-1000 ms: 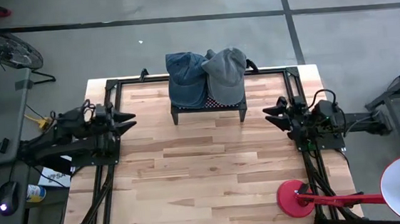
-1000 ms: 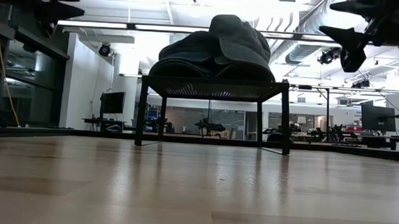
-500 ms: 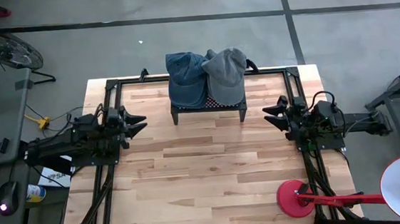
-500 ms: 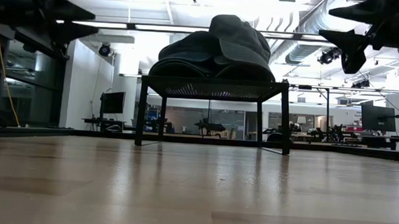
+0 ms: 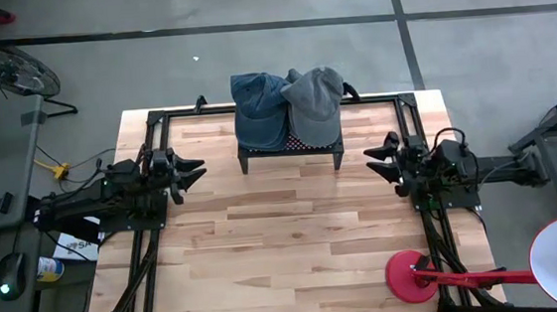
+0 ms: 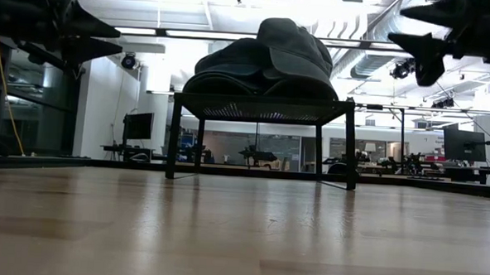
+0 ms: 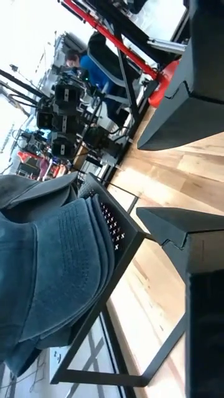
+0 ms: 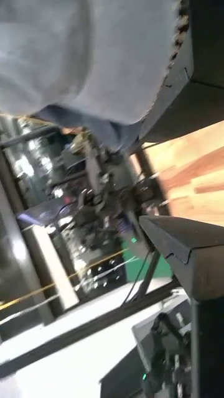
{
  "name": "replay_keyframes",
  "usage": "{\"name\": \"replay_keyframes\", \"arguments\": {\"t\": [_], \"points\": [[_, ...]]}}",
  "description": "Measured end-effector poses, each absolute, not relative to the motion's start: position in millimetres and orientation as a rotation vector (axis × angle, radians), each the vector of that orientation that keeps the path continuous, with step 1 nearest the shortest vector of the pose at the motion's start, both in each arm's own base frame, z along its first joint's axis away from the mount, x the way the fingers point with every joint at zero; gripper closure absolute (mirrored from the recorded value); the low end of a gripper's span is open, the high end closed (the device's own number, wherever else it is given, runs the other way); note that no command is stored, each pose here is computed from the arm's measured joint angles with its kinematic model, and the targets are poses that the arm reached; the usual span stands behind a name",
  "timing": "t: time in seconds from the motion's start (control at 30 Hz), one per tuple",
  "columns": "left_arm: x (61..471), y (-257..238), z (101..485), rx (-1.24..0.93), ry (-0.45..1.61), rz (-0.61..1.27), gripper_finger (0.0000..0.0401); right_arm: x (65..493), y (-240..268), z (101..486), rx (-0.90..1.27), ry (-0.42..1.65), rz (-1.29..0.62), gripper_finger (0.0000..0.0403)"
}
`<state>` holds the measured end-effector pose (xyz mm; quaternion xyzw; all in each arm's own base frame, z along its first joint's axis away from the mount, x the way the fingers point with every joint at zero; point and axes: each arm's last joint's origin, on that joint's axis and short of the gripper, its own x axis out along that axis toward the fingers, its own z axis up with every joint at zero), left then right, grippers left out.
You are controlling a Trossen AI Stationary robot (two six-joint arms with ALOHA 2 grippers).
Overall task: Pick & Place hat
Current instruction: Return to Home Position
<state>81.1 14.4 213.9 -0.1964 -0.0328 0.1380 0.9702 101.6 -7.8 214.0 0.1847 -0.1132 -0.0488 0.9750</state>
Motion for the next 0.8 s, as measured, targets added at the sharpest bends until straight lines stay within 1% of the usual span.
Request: {"name": "replay_keyframes", "arguments": {"t": [0.3, 0.43, 0.63, 0.8], "points": [[81.1, 14.4, 212.9, -0.397, -0.057, 0.281, 0.0245, 108.9, -8.1, 212.0, 0.356, -0.206, -0.103, 0.0206], [81.1, 14.4, 212.9, -0.396, -0.056, 0.281, 0.0245, 108.7, -5.4, 200.6, 0.346, -0.331, 0.015, 0.0206], [81.2, 14.4, 212.9, -0.395, -0.055, 0.281, 0.0245, 110.6, -4.5, 194.7, 0.341, -0.250, 0.035, 0.0206], [81.2, 14.4, 212.9, -0.395, -0.055, 0.281, 0.0245, 111.7, -4.6, 179.4, 0.349, -0.093, 0.008, 0.0206]]}}
